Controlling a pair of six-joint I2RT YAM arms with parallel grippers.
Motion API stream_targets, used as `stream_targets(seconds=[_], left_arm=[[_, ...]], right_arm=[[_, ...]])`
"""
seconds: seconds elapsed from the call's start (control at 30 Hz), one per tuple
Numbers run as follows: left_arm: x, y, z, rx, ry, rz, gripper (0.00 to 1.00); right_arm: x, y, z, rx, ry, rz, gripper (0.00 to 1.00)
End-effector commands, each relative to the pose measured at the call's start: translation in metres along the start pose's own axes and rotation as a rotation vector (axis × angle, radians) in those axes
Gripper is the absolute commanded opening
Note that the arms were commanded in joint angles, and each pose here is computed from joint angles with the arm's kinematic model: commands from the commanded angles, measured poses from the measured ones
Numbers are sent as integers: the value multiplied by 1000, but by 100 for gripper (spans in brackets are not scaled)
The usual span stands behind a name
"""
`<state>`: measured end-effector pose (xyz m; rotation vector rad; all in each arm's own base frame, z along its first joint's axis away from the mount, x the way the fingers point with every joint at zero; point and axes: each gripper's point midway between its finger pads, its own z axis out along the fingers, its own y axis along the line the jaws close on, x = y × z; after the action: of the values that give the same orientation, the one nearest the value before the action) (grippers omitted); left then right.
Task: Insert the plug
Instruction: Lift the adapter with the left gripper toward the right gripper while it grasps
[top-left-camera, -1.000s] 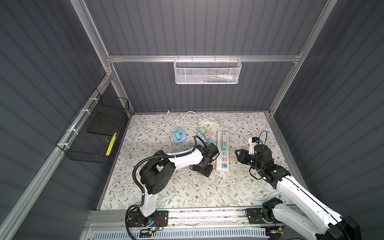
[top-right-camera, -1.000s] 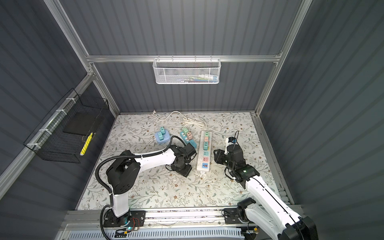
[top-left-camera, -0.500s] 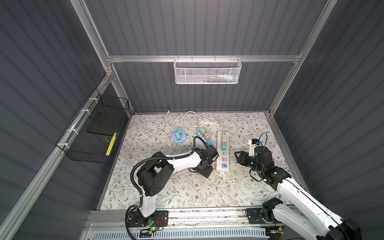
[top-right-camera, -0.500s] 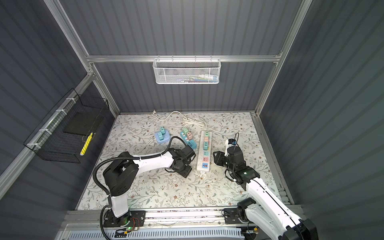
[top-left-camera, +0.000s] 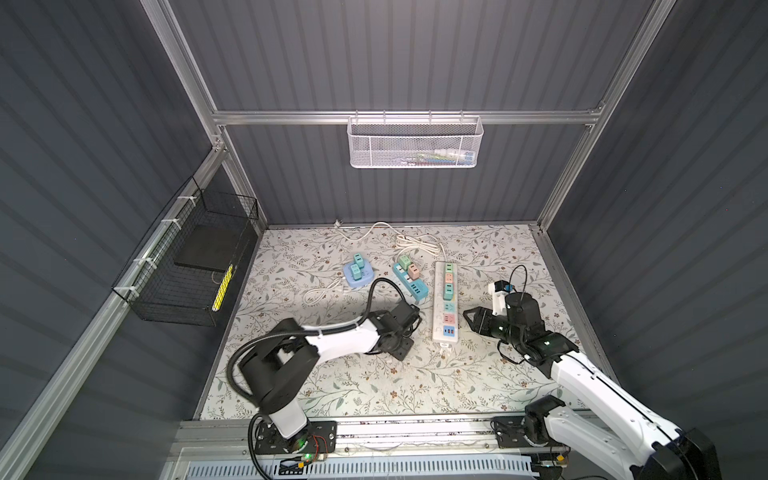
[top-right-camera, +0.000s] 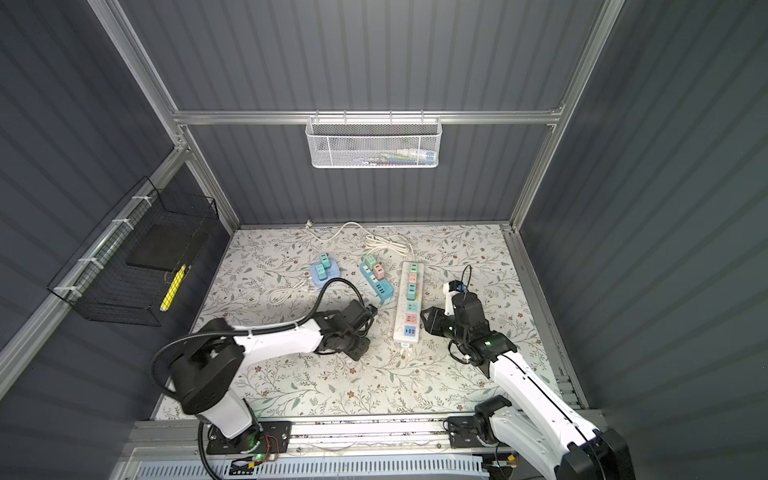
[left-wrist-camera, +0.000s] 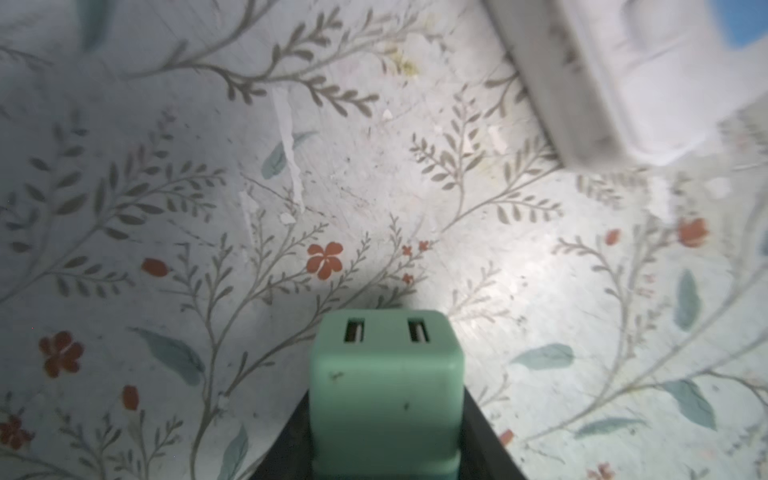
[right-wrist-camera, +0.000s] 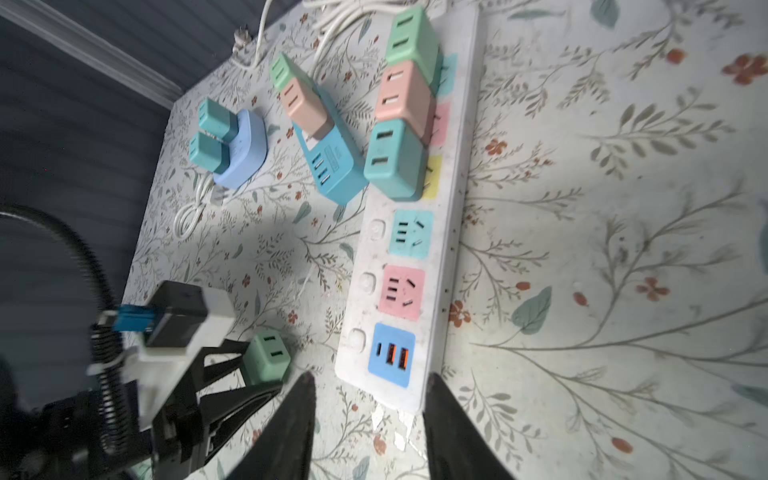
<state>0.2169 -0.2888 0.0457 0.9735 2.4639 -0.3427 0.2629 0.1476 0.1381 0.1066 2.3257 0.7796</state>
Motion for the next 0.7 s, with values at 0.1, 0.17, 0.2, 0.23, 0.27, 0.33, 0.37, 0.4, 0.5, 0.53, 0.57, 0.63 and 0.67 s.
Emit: stream_targets(seconds=[0.1,0.17,0.2,0.23,0.27,0.33,0.37,0.4,0.5,0.53,0.57,0.63,0.67], left_arm=[[-80,-31,-55,108,-511,147,27],[-86,-35,-56,118,-478,167,27],[-87,-38,-58,130,-478,182,26],[-87,-40,-60,139,-485,187,26],[-87,-44,-62,157,-497,200,26],[-88,-46,-67,166,-507,218,26],[-88,-49,-68,176,-505,233,26],[-87,-51,-69,182,-502,244,26],[-88,-55,-74,190,-506,257,26],[-88,-55,-75,187,-509,262,26],[-89,-55,-76,188,-513,261,26],[-89,-56,-79,190,-519,259,26],[-90,-57,-80,191,-524,258,26]], right_arm=[[5,55,-14,-239,70,-94,43],[8,69,-14,-284,99,-121,49],[10,75,-13,-308,107,-137,51],[11,82,-13,-335,114,-150,52],[13,90,-13,-366,128,-164,54],[16,100,-11,-387,164,-199,56],[19,104,-9,-389,183,-218,56],[20,106,-7,-388,198,-228,57],[23,113,0,-410,228,-232,57],[24,117,1,-422,235,-232,57],[24,119,4,-424,240,-231,57],[27,120,12,-408,260,-232,56],[29,120,15,-403,272,-237,56]])
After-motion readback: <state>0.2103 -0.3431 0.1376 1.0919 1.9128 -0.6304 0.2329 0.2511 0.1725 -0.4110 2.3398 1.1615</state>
